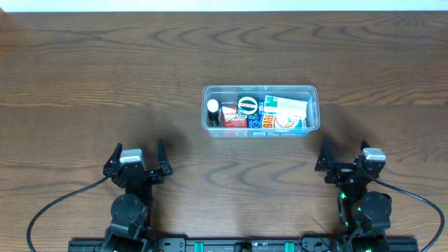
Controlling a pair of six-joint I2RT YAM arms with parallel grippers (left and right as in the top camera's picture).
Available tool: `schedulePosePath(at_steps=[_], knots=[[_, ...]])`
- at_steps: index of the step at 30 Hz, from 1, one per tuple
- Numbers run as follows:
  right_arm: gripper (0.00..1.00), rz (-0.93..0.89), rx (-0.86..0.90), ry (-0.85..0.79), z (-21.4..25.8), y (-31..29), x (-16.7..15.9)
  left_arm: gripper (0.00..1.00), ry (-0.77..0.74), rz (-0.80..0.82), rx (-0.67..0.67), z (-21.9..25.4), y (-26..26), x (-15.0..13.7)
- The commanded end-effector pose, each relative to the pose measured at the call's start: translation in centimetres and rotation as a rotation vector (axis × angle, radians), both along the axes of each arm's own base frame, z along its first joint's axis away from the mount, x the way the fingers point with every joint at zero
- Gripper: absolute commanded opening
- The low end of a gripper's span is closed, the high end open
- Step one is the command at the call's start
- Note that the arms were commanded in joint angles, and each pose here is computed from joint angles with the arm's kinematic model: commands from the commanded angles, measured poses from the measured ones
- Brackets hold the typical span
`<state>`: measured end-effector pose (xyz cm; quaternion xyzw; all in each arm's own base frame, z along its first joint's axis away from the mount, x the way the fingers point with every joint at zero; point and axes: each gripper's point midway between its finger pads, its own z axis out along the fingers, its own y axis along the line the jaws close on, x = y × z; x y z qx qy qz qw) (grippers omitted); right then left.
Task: Pack container
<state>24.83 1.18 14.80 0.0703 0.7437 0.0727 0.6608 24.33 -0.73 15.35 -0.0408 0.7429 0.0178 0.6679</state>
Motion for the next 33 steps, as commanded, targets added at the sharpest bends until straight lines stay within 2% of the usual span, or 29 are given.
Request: schedulePosePath(at_steps=[1,11,17,27,31,33], knots=[[0.99,-0.005,-0.016,0.005,-0.2,-0.1,0.0,0.98,0.047,0.02,0.054,-1.5,0.4,-0.1],[0.99,-0.005,-0.016,0.005,-0.2,-0.1,0.0,0.98,0.03,0.048,0.038,-1.2,1.1,0.0],[0.99,-0.005,-0.016,0.005,-0.2,-0.1,0.0,0.98,0.012,0.145,-0.067,-1.1,3.2,-0.1],[0.99,-0.005,-0.016,0.005,-0.2,-0.1,0.0,0.98,0.021,0.052,-0.093,-1.2,2.0,0.2],[0.99,-0.005,-0.016,0.005,-0.2,-0.1,0.0,0.98,0.03,-0.06,-0.107,-1.3,0.0,0.3],[0.99,-0.005,-0.016,0.005,-0.2,-0.1,0.0,0.98,0.037,-0.067,-0.107,-1.5,-0.1,0.3]])
